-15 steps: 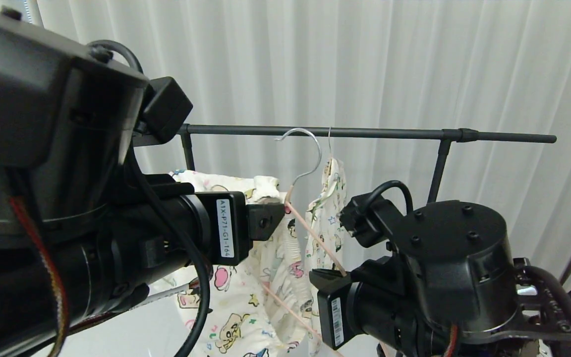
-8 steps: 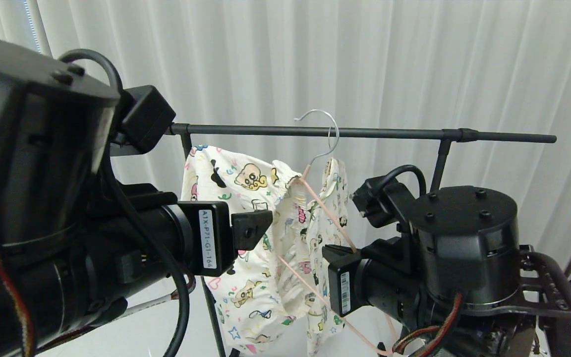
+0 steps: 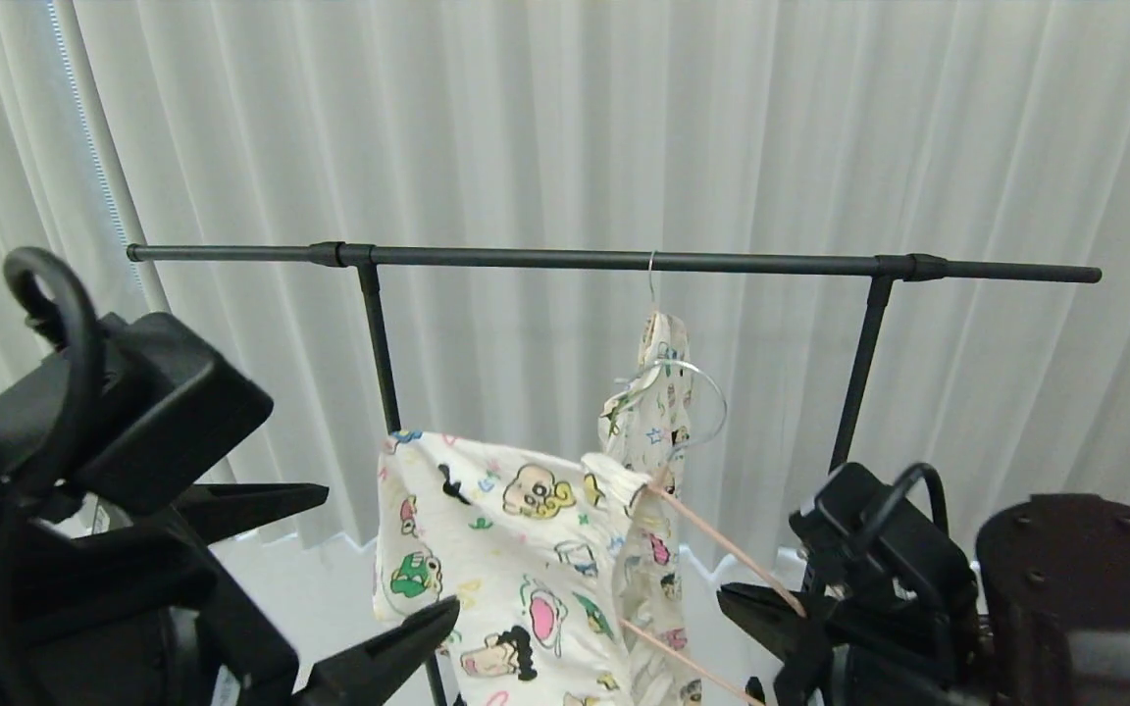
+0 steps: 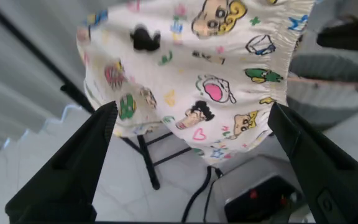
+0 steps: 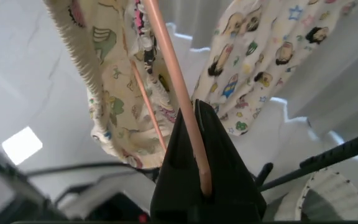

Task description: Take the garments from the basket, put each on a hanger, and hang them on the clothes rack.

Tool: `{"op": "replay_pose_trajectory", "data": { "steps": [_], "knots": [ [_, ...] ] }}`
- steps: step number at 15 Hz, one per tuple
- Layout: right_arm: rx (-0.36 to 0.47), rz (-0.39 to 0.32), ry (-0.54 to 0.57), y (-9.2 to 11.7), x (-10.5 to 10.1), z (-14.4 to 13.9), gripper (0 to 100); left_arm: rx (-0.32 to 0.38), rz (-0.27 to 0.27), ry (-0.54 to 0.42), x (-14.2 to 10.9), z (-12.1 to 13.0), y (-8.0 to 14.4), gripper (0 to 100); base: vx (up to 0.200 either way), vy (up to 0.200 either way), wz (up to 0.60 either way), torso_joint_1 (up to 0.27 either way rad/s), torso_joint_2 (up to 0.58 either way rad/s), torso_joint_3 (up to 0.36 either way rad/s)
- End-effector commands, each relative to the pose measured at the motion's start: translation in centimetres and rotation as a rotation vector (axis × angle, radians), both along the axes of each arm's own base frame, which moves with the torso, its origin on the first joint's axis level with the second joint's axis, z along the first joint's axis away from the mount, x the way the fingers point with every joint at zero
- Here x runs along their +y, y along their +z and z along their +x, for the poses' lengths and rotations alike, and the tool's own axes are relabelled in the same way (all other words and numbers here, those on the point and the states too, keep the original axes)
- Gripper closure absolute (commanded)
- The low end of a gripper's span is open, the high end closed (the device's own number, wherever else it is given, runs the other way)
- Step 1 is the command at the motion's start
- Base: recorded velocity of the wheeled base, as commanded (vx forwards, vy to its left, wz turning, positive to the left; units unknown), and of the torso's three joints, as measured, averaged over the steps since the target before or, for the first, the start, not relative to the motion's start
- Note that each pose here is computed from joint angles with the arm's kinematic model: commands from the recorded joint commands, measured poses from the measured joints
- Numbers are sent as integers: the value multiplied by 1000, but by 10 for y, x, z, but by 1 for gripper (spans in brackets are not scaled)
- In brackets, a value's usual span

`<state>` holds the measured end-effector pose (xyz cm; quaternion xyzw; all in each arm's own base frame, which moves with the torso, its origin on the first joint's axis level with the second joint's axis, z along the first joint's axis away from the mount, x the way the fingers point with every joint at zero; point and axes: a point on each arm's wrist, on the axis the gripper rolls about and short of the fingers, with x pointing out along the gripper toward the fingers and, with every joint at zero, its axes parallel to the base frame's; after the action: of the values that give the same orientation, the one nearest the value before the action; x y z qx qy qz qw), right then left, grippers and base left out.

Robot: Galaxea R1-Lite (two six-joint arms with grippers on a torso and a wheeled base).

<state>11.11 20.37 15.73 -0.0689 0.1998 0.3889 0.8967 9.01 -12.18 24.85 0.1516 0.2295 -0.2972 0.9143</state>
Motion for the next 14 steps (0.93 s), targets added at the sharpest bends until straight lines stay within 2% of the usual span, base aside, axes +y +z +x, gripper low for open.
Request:
{"op": "replay_pose_trajectory", "data": {
  "steps": [1, 2, 3, 6, 9, 14],
  "knots": [
    [-36, -2, 110, -1, -27, -16, 100, -13, -34, -132, 20, -16, 0, 0, 0, 0, 0, 0, 0, 0],
    [-52, -24, 173, -4, -32, -21, 100, 2, -35, -257, 24, -22, -4, 0, 0, 0, 0, 0, 0, 0],
    [-61, -41, 202, -6, -33, -22, 100, 11, -23, -338, 26, -25, -9, 0, 0, 0, 0, 0, 0, 0],
    [-58, -67, 304, -12, -26, -37, 100, 18, 54, -472, 26, -30, -25, 0, 0, 0, 0, 0, 0, 0],
    [-48, -87, 369, -18, -18, -48, 100, 36, 75, -529, 11, -29, -35, 0, 0, 0, 0, 0, 0, 0],
    [-60, -70, 386, -16, -14, -50, 100, -4, 72, -564, -11, -20, -56, 0, 0, 0, 0, 0, 0, 0]
  ]
}}
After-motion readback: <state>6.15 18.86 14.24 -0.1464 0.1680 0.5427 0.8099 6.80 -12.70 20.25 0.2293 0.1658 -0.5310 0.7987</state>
